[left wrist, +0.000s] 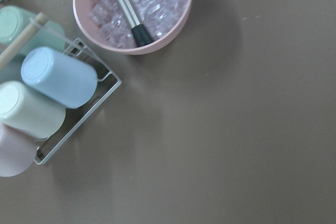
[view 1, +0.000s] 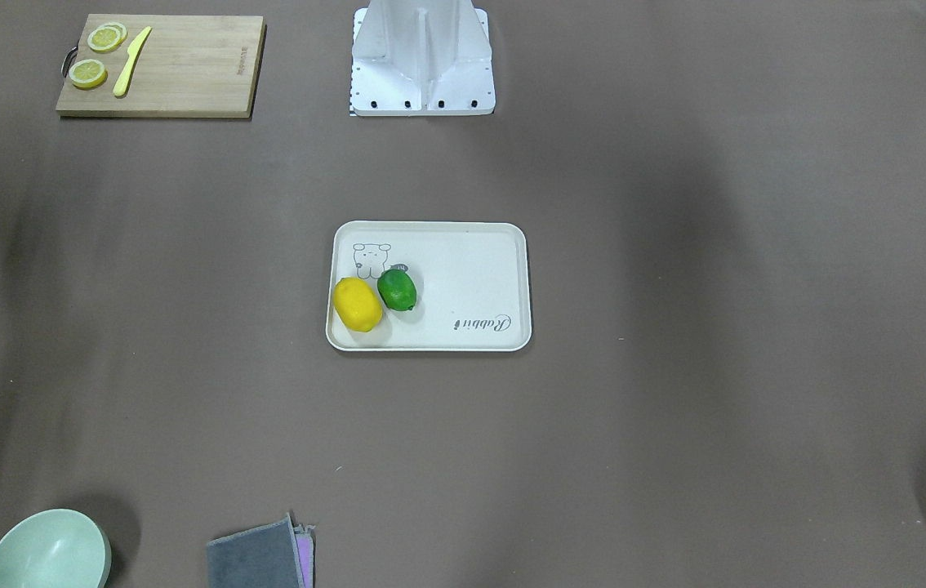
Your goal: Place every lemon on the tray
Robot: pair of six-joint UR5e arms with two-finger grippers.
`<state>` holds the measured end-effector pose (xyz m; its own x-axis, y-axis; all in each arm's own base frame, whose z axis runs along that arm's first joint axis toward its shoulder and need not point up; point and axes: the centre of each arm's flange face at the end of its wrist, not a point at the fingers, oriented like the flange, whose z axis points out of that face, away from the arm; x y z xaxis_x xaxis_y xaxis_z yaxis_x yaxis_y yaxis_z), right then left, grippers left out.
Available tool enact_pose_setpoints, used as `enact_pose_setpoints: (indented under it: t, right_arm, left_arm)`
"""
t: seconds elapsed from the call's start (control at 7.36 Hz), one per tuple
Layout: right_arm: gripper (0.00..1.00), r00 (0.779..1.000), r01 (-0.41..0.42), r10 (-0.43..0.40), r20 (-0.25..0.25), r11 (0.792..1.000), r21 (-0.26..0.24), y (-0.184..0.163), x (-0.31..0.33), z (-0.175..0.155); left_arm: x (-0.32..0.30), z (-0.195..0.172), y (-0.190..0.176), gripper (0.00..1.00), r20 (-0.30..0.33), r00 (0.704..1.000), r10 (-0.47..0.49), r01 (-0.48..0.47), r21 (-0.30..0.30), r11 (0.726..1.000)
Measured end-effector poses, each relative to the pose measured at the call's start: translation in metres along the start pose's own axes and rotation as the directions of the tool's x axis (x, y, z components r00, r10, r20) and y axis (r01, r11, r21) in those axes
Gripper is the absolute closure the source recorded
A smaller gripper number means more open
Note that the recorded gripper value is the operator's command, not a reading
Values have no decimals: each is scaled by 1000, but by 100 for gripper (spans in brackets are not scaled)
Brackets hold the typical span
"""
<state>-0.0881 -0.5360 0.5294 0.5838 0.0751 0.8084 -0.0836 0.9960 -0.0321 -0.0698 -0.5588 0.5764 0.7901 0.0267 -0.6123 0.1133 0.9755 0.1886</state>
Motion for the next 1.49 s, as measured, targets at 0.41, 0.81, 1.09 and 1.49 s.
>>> enact_pose_setpoints:
  t: [0.41, 0.81, 1.09, 1.49]
  right_arm:
    - [0, 999, 4, -4, -52, 1000, 10, 18, 80, -35]
    - [0, 992, 35, -36, -120, 999, -14, 28, 120, -54]
    - [0, 986, 18, -21, -164, 1000, -20, 29, 128, -57]
    - [0, 986, -3, -1, -169, 1000, -23, 30, 130, -57]
  left_arm:
    - [-34, 0, 22, 1, -23, 1000, 18, -18, 0, 1000]
    - [-25, -7, 29, 2, -75, 997, -24, 22, -24, 999]
    - [-24, -7, 62, 1, -93, 992, -82, 74, -88, 993]
    - [-32, 7, 97, 2, -88, 989, -120, 106, -148, 983]
